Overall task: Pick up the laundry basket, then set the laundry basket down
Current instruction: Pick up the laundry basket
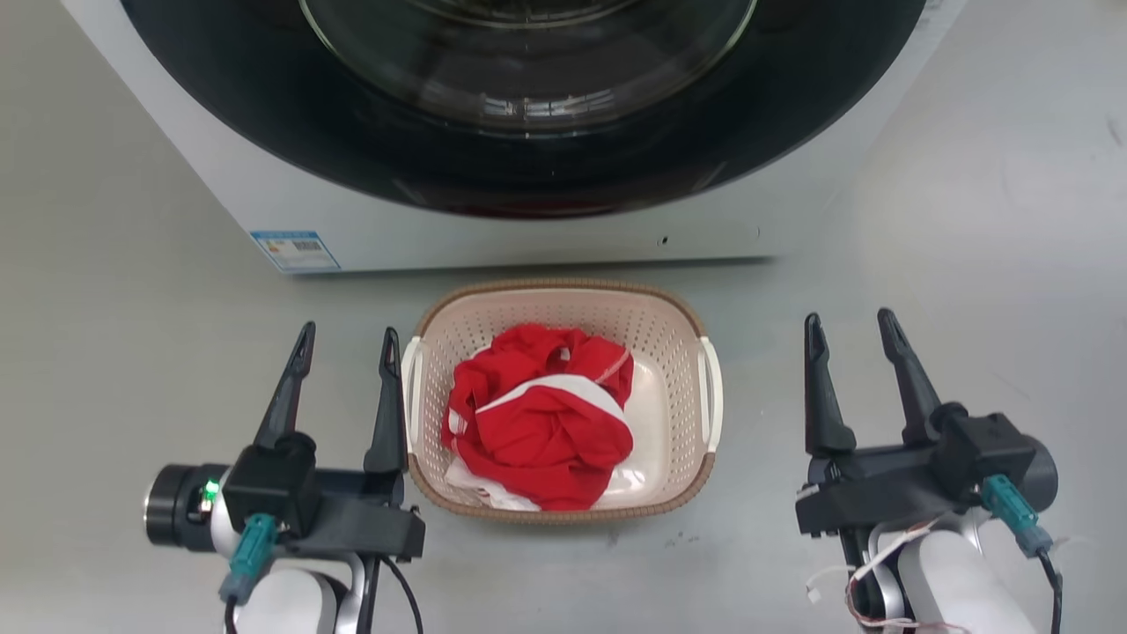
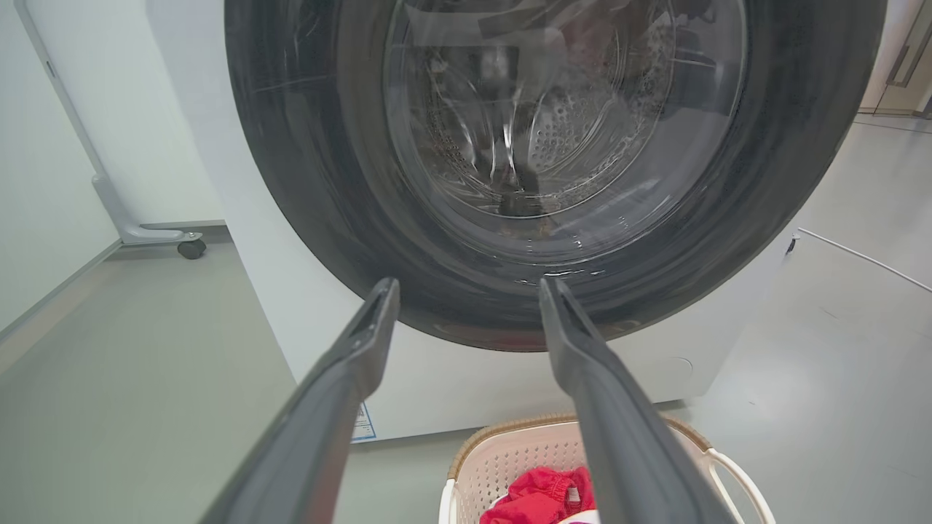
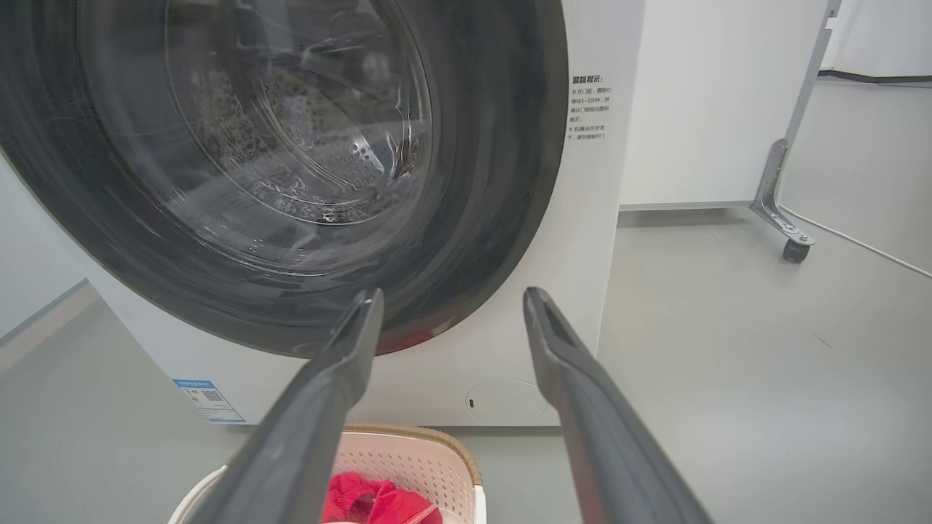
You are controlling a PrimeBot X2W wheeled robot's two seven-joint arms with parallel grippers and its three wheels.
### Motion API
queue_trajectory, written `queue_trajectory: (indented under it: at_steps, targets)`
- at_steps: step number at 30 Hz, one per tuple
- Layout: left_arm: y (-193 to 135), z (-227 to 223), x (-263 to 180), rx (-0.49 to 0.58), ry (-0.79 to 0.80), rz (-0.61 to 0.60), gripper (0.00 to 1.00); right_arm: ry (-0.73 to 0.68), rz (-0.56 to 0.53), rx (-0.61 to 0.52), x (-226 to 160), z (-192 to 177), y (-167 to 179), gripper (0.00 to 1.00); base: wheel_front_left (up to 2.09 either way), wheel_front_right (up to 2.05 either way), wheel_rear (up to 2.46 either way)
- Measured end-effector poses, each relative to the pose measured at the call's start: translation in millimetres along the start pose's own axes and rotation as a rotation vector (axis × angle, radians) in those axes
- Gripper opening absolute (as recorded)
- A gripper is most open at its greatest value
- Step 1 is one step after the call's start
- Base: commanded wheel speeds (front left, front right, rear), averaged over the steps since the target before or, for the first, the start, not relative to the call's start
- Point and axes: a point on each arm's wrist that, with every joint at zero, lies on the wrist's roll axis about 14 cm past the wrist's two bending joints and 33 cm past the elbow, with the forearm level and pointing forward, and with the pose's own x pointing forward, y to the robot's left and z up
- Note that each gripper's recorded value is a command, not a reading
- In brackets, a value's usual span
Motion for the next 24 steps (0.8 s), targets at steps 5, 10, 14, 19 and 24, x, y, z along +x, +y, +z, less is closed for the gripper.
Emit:
queue_trajectory:
  at_steps: [5,10,14,19,24]
  targets:
    - [0,-20,21,-0.004,0.040,-0.010,1.00,0.034,0.003,-0.005,20,-18,-4,1.00,0.00,0.00,0.00]
    - [-2,-42,42,-0.009,0.076,-0.028,1.00,0.077,-0.008,-0.009,38,-41,-12,1.00,0.00,0.00,0.00]
    - [-3,-60,57,-0.014,0.107,-0.040,1.00,0.107,-0.009,-0.012,53,-59,-16,1.00,0.00,0.00,0.00]
    - [-1,-89,71,-0.016,0.162,-0.044,1.00,0.146,-0.005,-0.014,72,-83,-19,1.00,0.00,0.00,0.00]
    - [3,-119,85,-0.018,0.214,-0.046,1.00,0.194,-0.008,-0.018,86,-112,-24,1.00,0.00,0.00,0.00]
